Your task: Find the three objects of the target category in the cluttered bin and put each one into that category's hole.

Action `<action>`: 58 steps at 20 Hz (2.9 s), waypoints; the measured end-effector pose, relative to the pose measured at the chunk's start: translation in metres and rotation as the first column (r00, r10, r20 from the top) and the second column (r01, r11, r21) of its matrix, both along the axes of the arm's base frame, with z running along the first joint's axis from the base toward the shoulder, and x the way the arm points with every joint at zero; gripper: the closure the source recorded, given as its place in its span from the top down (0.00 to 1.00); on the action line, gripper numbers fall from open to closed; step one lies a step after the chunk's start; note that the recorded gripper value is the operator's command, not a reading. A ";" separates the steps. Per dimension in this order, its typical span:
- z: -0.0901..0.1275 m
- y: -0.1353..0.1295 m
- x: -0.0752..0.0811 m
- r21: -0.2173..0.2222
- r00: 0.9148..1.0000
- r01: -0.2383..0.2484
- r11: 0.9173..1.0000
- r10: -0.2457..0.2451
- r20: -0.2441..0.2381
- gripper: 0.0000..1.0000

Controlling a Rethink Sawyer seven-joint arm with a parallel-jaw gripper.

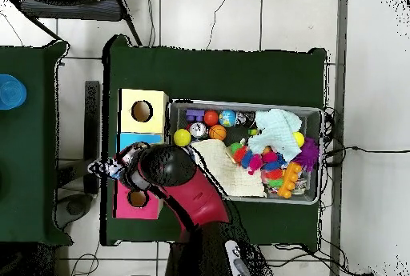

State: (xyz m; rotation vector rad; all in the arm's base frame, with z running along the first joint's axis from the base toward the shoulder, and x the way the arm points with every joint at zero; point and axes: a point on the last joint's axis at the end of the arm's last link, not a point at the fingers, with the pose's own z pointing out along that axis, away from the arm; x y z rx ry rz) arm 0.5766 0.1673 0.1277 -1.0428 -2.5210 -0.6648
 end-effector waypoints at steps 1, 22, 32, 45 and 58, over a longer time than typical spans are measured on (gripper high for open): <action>-0.001 0.001 -0.001 0.003 1.000 0.001 1.000 -0.001 -0.004 0.00; -0.043 0.017 -0.012 0.073 0.996 0.010 0.997 -0.003 -0.090 0.00; -0.041 0.007 -0.009 0.055 0.997 -0.046 0.997 0.049 -0.058 0.00; -0.041 -0.004 -0.004 0.052 0.998 -0.041 0.998 0.044 -0.049 0.00; -0.043 -0.003 0.028 0.079 0.991 -0.129 0.988 0.130 -0.004 0.00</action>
